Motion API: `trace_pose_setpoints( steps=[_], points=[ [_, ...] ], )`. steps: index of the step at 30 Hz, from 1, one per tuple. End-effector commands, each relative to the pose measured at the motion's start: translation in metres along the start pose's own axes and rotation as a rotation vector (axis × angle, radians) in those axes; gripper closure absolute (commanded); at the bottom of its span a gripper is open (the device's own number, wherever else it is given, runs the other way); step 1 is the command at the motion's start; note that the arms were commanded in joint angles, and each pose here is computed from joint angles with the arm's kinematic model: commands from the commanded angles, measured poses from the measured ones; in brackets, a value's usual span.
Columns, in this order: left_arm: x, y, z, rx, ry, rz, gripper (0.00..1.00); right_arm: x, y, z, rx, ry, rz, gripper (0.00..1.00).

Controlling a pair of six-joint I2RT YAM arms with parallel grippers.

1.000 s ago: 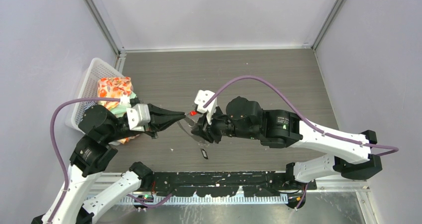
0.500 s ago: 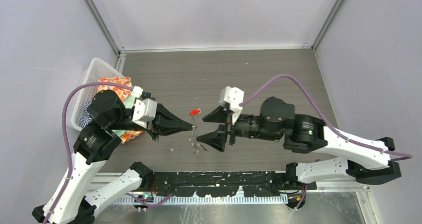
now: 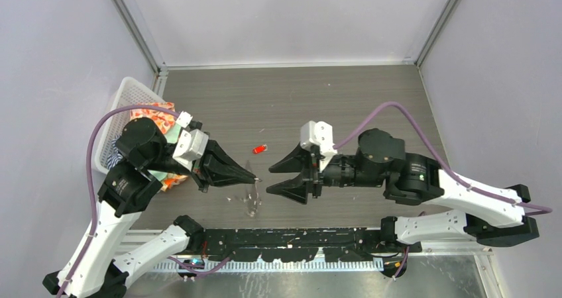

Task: Put the keys on the keyring

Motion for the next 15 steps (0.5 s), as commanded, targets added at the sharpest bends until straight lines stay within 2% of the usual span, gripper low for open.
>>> trace_pose_setpoints(
  steps=[1, 7, 15],
  points=[
    [-0.0042, 0.0007, 0.0183, -0.057, -0.041, 0.003, 1.0, 0.0019, -0.0143, 0.0024, -0.03, 0.015, 0.034, 0.52],
    [-0.0064, 0.0012, 0.0169, -0.057, -0.041, -0.008, 1.0, -0.0013, -0.0171, 0.0038, -0.074, 0.016, 0.002, 0.61],
    [-0.0084, 0.0011, 0.0158, -0.053, -0.041, -0.034, 1.0, -0.0014, -0.0213, 0.0014, -0.074, -0.001, 0.003, 0.58]
  ],
)
Point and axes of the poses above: each gripper's point midway between its finger pads, its own y axis back along the fingers, its own x axis along the line the jaws close on, z = x × y, the point moved 8 cm from there along y, back along the fingers
